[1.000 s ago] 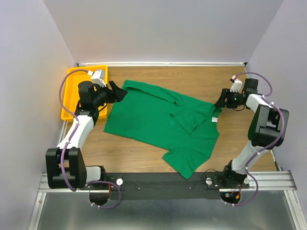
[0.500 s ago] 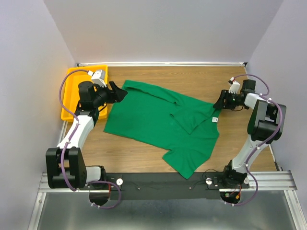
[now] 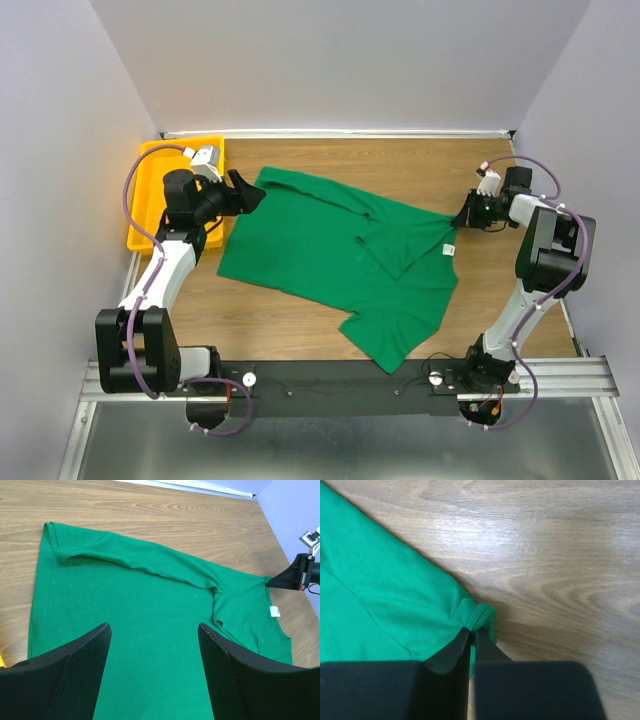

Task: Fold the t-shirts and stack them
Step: Fold the tshirt

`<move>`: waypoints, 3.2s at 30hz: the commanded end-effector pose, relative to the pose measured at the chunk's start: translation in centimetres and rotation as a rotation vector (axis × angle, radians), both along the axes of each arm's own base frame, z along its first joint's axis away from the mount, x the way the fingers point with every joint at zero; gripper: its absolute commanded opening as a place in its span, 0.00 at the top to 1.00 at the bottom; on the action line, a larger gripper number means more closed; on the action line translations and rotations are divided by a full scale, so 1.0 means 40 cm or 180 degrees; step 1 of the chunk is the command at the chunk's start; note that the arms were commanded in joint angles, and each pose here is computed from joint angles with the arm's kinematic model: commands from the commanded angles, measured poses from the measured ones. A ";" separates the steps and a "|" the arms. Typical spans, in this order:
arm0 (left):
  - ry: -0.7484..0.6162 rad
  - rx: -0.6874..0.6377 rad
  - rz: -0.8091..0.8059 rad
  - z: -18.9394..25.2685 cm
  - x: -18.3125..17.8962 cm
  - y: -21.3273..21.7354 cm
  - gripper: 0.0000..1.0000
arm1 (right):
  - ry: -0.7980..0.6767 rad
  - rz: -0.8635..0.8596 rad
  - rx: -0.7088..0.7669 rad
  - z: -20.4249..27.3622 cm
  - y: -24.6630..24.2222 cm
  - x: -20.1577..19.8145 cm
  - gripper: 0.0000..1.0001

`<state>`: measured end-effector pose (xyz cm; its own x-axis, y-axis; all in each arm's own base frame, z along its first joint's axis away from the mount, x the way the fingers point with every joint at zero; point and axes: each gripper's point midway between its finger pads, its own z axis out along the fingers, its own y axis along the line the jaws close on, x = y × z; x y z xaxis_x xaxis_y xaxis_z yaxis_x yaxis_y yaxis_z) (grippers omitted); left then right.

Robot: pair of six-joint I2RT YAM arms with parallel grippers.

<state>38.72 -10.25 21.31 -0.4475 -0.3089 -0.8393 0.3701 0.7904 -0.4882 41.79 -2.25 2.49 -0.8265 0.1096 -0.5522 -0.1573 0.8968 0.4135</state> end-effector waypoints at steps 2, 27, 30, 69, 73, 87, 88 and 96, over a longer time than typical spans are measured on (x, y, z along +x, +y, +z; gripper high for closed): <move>-0.0027 0.0006 -0.0113 0.004 -0.014 -0.013 0.22 | -0.0076 -0.0130 -0.0093 0.013 -0.045 0.016 0.99; 0.1042 0.0309 0.0798 -0.222 0.309 -0.067 0.27 | -0.0131 -0.0324 -0.0289 -0.011 -0.146 0.105 0.90; 0.1122 0.0234 0.0900 -0.245 0.331 -0.068 0.27 | -0.0133 -0.0316 -0.0268 -0.015 -0.147 0.111 0.90; 0.1082 0.0278 0.1183 -0.270 0.505 -0.072 1.00 | -0.0154 -0.0322 -0.0234 -0.021 -0.175 0.107 0.90; 0.0973 0.0468 0.1186 -0.249 0.505 -0.054 1.00 | -0.0150 -0.0330 -0.0240 -0.022 -0.178 0.104 0.91; 0.1237 0.0840 0.0928 -0.379 0.475 -0.051 0.84 | -0.0160 -0.0327 -0.0264 -0.021 -0.184 0.105 0.91; 0.1236 0.0841 0.0921 -0.380 0.476 -0.052 0.81 | -0.0164 -0.0324 -0.0276 -0.021 -0.184 0.106 0.91; 0.1034 0.0885 0.1005 -0.319 0.481 -0.036 0.54 | -0.0179 -0.0283 -0.0268 -0.022 -0.183 0.107 0.90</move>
<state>57.37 -12.62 6.22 -0.6679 -0.2712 -0.6931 -0.0433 0.9438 -0.3276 45.86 -8.27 2.36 -0.7823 0.1452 -0.6057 -0.1013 0.9299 0.3537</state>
